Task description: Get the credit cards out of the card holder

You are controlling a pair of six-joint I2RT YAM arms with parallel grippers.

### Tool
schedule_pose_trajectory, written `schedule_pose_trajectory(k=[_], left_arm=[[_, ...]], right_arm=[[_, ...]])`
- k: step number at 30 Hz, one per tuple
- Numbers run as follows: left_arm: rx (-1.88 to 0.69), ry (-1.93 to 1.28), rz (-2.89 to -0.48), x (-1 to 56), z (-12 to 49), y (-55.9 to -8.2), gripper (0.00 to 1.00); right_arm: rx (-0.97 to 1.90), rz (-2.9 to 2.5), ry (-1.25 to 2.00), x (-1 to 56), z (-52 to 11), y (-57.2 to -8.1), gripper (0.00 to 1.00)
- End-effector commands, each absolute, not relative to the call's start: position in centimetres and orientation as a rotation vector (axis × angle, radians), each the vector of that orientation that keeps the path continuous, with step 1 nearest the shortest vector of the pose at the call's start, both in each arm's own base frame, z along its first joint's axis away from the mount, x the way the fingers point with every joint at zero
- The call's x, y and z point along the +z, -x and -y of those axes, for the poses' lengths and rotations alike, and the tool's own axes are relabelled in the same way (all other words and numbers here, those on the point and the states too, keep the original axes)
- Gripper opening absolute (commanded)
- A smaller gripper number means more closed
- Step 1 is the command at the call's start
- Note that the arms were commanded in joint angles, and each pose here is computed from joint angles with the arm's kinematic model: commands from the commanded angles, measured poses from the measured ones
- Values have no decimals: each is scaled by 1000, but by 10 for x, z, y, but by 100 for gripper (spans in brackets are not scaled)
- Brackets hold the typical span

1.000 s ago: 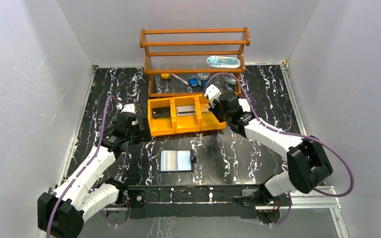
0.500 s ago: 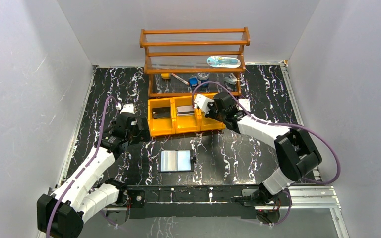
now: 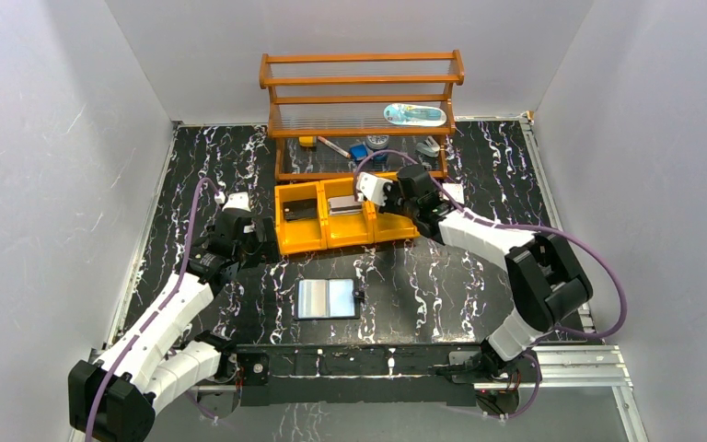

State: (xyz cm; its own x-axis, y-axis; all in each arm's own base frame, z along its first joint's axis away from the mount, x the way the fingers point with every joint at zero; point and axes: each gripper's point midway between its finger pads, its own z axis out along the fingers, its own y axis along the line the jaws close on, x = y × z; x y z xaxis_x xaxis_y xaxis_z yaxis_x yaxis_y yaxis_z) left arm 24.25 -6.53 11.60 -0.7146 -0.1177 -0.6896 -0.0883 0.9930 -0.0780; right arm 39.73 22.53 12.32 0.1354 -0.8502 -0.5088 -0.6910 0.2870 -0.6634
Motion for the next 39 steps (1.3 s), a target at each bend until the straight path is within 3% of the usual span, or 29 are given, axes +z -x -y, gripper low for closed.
schedule_pose_trajectory(k=[1, 7, 14, 26, 39], left_arm=[[-31, 153, -2336, 130, 60, -246, 98], [25, 209, -2312, 133, 49, -246, 98], [123, 413, -2280, 133, 12, -246, 98], [130, 642, -2209, 138, -27, -246, 98], [141, 677, -2107, 156, -36, -241, 98]], right_arm=[[-77, -1490, 1264, 199, -244, -394, 0], [254, -1417, 1259, 240, -295, -346, 0], [303, -1357, 1301, 244, -369, -323, 0], [145, -1424, 1336, 198, -442, -339, 0], [-90, -1487, 1364, 157, -454, -369, 0]])
